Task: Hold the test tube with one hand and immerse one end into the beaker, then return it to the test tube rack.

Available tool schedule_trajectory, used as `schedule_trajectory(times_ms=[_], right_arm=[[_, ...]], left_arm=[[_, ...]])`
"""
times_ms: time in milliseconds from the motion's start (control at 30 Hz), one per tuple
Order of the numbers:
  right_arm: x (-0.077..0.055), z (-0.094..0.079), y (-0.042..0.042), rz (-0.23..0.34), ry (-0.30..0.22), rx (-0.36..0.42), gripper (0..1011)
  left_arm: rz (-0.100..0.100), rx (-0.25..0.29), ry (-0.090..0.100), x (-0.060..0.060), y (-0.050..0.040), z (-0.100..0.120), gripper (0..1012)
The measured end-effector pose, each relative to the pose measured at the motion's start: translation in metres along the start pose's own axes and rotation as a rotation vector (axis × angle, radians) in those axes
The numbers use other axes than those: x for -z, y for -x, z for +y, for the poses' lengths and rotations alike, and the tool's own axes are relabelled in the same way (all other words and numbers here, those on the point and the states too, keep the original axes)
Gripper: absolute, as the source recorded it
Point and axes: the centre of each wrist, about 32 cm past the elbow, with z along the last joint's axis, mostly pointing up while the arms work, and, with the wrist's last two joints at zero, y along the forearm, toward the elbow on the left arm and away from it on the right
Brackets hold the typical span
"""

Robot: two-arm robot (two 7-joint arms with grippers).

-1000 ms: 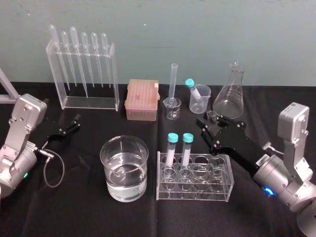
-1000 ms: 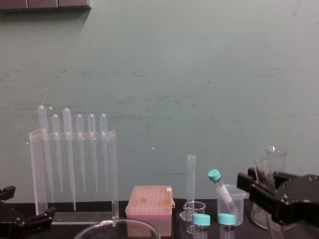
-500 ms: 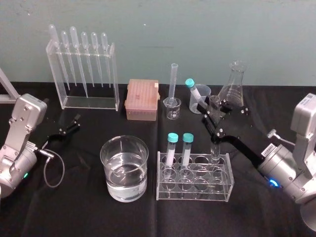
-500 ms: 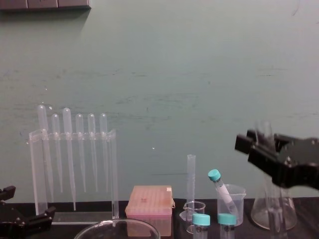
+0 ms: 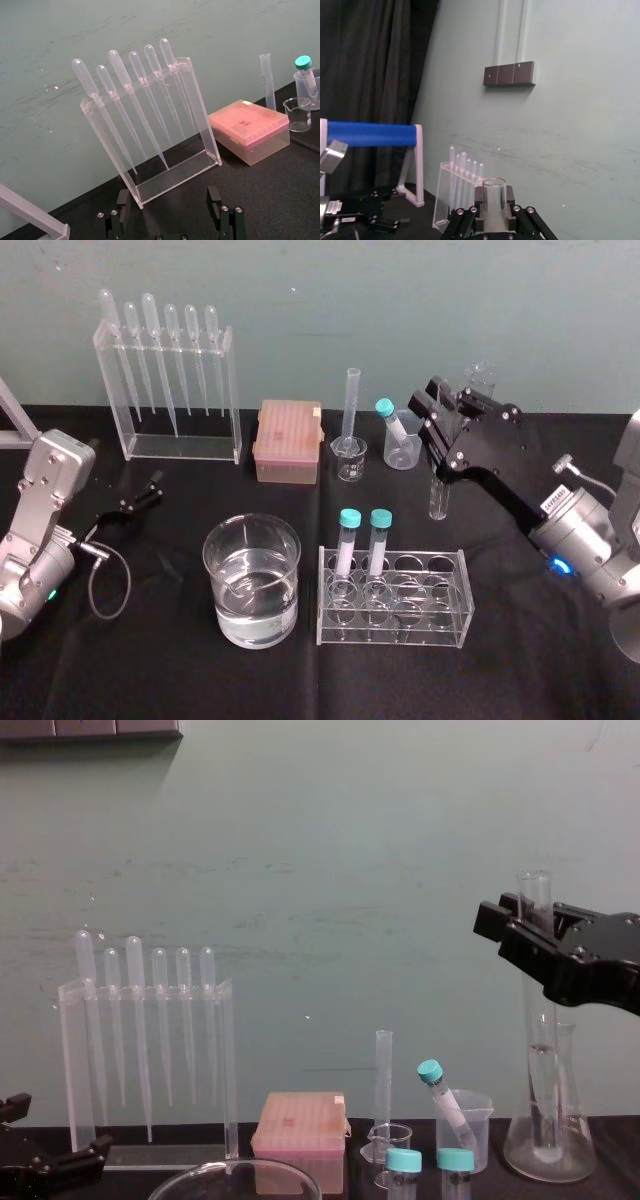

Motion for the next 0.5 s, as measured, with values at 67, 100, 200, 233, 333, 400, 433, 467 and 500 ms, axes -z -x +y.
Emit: schedule_trajectory(times_ms=[67, 100, 200, 233, 333, 400, 433, 467, 500], right_arm=[[0.001, 0.004, -0.0037, -0.003, -0.007, 0.0, 225], [0.001, 0.005, -0.0046, -0.004, -0.009, 0.0, 225], [-0.001, 0.01, -0.0098, -0.007, -0.023, -0.002, 225], [-0.001, 0.011, -0.0109, -0.007, -0.027, -0.002, 225], [-0.003, 0.018, -0.0156, -0.006, -0.045, -0.005, 225], [-0.003, 0.022, -0.018, 0.0, -0.054, -0.009, 225], [-0.003, 0.023, -0.0187, 0.003, -0.056, -0.011, 225], [-0.003, 0.025, -0.0194, 0.005, -0.057, -0.013, 225], [-0.002, 0.027, -0.0203, 0.011, -0.054, -0.017, 225]], left_arm=[[0.0, 0.0, 0.0, 0.0, 0.0, 0.0, 1000], [0.0, 0.0, 0.0, 0.0, 0.0, 0.0, 1000], [0.0, 0.0, 0.0, 0.0, 0.0, 0.0, 1000], [0.0, 0.0, 0.0, 0.0, 0.0, 0.0, 1000], [0.0, 0.0, 0.0, 0.0, 0.0, 0.0, 1000], [0.0, 0.0, 0.0, 0.0, 0.0, 0.0, 1000], [0.0, 0.0, 0.0, 0.0, 0.0, 0.0, 1000], [0.0, 0.0, 0.0, 0.0, 0.0, 0.0, 1000], [0.0, 0.0, 0.0, 0.0, 0.0, 0.0, 1000]])
